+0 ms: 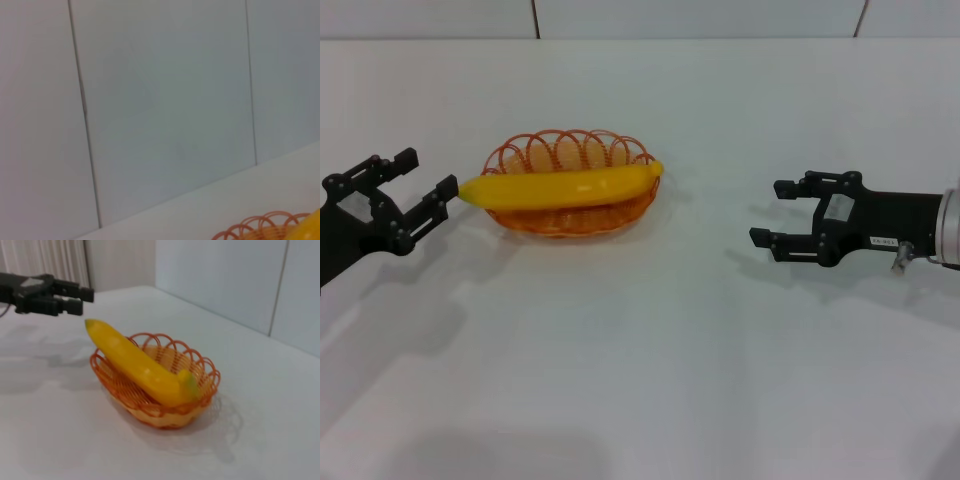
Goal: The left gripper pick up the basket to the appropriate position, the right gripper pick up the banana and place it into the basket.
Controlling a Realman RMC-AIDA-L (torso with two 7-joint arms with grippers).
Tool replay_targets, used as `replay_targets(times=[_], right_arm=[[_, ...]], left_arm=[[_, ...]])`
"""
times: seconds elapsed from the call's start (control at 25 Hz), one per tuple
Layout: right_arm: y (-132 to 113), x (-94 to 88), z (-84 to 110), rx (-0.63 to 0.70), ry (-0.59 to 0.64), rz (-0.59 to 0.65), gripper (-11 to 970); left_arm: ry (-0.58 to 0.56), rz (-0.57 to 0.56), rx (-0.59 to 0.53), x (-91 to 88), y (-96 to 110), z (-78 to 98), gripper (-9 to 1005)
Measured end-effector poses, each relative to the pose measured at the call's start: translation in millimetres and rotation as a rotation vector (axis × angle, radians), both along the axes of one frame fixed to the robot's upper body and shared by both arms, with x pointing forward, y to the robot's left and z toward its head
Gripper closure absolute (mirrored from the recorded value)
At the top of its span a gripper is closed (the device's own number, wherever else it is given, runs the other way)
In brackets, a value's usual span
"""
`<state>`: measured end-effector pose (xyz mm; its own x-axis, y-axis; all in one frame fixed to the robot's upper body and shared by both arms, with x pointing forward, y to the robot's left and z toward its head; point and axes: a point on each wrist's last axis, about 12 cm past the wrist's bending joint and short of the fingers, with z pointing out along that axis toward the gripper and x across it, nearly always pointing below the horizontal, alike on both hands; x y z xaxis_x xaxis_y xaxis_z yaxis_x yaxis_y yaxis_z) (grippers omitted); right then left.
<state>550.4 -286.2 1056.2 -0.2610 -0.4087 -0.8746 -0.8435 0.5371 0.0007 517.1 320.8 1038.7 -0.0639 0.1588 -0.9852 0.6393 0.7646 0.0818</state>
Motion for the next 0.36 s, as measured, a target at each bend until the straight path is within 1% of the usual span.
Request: replay_targets(times=[0.2, 0.36], right_arm=[[-0.3, 1.6, -1.4, -0.005, 0.017, -0.018, 193], [0.0, 2.2, -1.0, -0.004, 0.018, -0.018, 193]], left_arm=[[0.014, 0.008, 0.015, -0.3, 1.4, -2.5, 405], [0.055, 0.034, 0.031, -4.5, 4.5, -10.6, 406]])
